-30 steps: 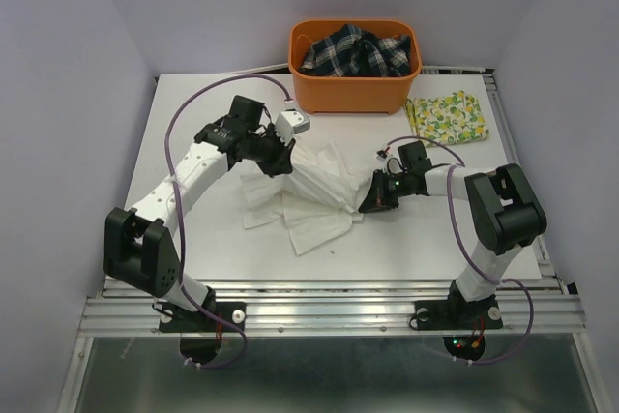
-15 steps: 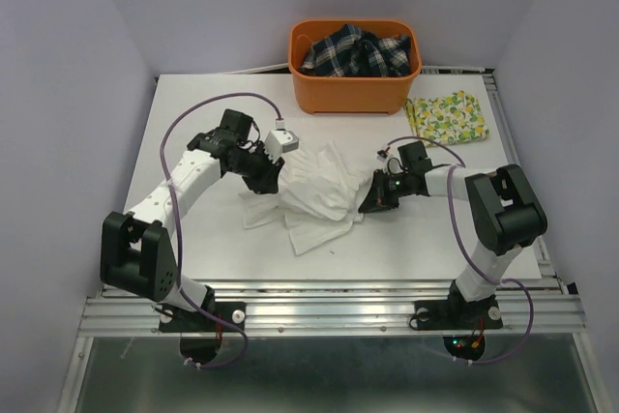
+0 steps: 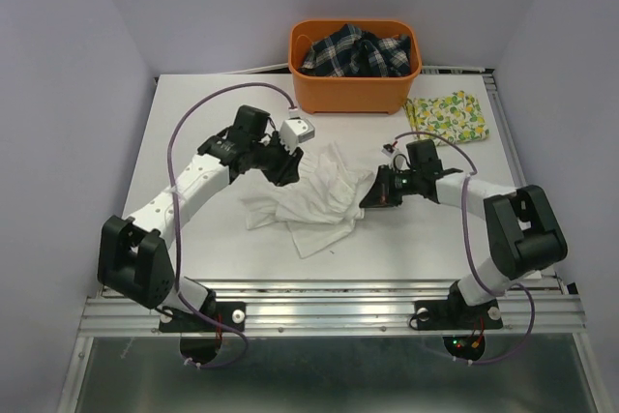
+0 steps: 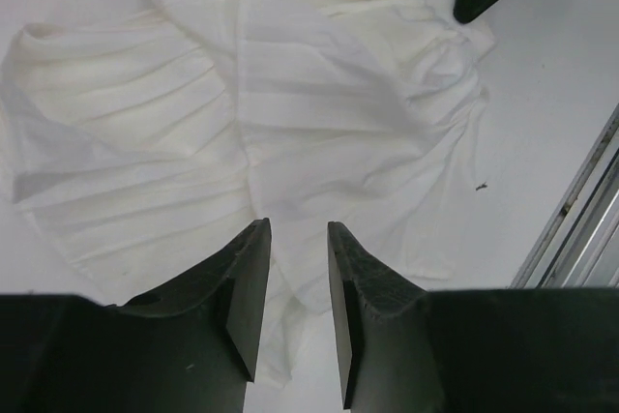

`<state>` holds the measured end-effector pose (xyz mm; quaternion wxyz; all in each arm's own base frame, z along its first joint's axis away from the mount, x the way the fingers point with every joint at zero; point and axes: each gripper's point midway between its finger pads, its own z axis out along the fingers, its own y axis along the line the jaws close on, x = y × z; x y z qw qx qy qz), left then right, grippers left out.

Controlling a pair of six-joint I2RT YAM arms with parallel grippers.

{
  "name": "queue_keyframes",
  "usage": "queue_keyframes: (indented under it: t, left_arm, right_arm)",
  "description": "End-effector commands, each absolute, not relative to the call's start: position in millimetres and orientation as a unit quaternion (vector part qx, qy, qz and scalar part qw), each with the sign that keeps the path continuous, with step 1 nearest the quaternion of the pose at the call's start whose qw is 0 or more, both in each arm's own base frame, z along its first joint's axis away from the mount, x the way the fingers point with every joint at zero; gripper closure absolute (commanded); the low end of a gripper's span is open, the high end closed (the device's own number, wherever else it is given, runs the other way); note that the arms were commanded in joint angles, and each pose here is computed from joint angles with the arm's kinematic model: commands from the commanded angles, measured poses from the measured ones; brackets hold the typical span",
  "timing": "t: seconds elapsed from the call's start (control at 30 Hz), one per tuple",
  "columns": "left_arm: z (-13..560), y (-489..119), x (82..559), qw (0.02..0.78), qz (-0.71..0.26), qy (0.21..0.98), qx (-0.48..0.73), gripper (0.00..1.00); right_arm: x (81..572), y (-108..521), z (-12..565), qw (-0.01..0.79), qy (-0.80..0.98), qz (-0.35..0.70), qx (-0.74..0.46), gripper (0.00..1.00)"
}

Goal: Fold and stack the skirts
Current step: Fold the skirt

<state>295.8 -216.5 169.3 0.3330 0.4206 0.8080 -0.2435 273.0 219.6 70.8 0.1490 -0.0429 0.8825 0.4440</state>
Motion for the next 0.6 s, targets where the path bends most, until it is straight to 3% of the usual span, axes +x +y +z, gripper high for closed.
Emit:
queue_keyframes:
  t: [0.0, 0.23, 0.57]
  left_arm:
    - [163.2, -241.5, 312.2, 0.338, -0.265, 0.823, 0.373, 0.6]
    - [155.8, -212.9, 352.6, 0.344, -0.263, 0.849, 0.302, 0.66]
    - [109.3, -224.0, 351.3, 0.274, -0.311, 0.858, 0.302, 0.75]
  right_arm:
    - [268.4, 220.0, 100.4, 0.187, 0.866, 0.458, -0.075, 0.99]
    - [262.6, 214.1, 134.4, 0.222, 0.86, 0.445, -0.115, 0.99]
    - [258.8, 206.4, 161.7, 0.209, 0.877, 0.418, -0.113, 0.99]
